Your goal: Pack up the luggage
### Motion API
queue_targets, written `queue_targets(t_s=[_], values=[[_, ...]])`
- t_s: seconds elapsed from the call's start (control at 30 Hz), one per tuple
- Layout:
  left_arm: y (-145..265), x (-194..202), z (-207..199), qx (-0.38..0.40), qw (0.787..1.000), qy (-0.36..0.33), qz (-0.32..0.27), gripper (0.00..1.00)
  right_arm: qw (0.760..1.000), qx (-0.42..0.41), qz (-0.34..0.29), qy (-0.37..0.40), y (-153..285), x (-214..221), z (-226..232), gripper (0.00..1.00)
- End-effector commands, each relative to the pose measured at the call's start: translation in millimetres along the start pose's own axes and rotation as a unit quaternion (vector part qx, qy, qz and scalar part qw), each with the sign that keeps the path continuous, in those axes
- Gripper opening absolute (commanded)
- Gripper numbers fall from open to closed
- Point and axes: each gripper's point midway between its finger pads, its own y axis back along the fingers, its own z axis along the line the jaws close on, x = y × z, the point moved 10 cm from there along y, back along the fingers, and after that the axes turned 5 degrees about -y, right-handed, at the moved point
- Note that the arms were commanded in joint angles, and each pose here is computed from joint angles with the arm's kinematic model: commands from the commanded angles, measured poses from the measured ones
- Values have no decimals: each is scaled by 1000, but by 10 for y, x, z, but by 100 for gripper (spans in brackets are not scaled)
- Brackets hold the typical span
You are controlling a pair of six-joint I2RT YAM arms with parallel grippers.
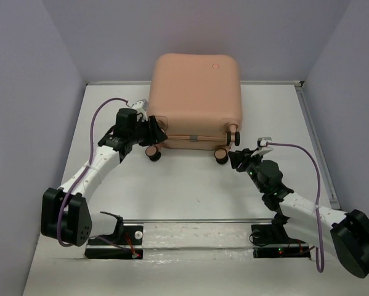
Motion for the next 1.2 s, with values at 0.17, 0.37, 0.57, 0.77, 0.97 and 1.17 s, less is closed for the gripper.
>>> queue_targets(t_s=[0.17,0.37,0.57,0.77,0.97,1.17], values=[[161,-83,-192,87,994,-1,-62,6,1000,7,-16,19,-57,-137,20,47],[321,-91,-398,202,974,28,-98,6,999,8,-38,18,-159,-240,-125,48],[432,-87,-468,240,965,12,-104,6,998,-20,-50,31,-335,-242,-143,50],[475,-79,-489,247,963,6,-105,6,995,-47,-85,28,-537,-259,-183,51],[487,-66,-505,250,962,4,-106,6,990,-91,-109,25,-643,-235,-165,51],[482,-57,-503,247,963,2,-107,6,985,-79,-150,32,-667,-361,-152,46]])
